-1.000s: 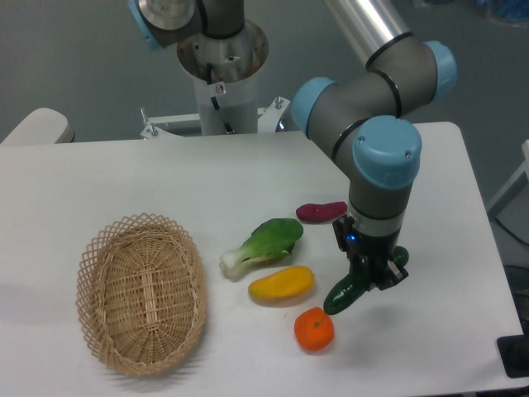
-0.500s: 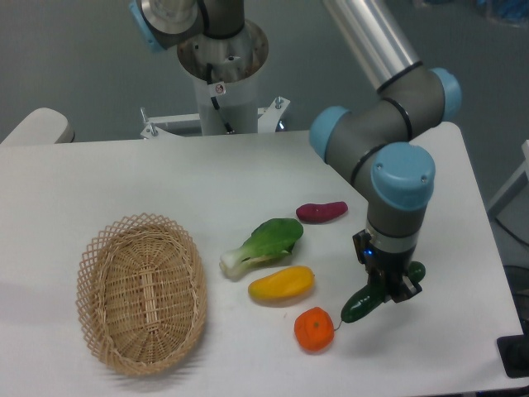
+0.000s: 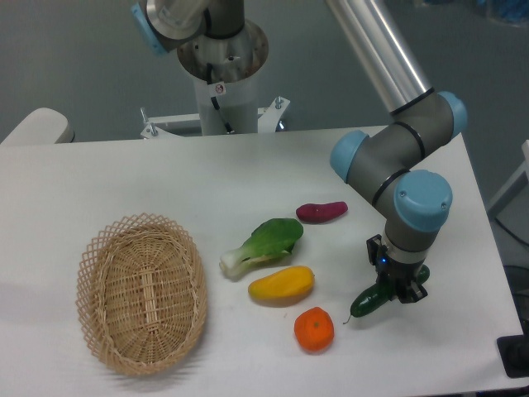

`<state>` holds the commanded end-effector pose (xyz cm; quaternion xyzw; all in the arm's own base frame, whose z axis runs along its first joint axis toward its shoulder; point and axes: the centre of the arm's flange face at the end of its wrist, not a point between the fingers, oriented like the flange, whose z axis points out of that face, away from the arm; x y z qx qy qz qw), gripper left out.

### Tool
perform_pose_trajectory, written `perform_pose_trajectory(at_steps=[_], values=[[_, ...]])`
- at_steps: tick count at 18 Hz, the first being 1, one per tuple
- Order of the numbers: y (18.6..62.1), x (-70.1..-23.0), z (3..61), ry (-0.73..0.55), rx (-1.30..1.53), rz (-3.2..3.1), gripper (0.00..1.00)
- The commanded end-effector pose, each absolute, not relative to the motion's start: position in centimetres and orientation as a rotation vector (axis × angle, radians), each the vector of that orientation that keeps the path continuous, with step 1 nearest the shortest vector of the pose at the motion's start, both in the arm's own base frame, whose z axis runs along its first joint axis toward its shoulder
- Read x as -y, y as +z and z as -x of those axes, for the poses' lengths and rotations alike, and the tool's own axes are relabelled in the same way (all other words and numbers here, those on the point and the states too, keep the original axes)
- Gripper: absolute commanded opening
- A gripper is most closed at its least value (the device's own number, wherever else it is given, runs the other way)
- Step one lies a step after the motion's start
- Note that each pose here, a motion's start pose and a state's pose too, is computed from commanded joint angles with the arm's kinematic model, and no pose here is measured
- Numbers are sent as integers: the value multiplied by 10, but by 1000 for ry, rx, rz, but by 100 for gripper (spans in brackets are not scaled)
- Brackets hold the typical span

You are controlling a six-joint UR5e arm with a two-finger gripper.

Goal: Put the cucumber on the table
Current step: 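Carry the green cucumber in the gripper and lower it toward the table, then open the gripper to release the cucumber onto the table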

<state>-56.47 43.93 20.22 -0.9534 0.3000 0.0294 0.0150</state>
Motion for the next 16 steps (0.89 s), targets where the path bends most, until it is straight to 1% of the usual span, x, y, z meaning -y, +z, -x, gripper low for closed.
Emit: perform_pose_trajectory(at_steps=[2,4,8,9,11,14,16], values=[[203,-439,564,93,-915,2972,12],[201,-439,563,86,-915,2973,15],[199,-439,563,81,-913,2973,16],[199,-439,563,81,-913,2973,18],[198,-439,563,78,-912,2972,20],[199,-440,563,80,-916,2968,29],[203,-442,566,97,-916,2966,39]])
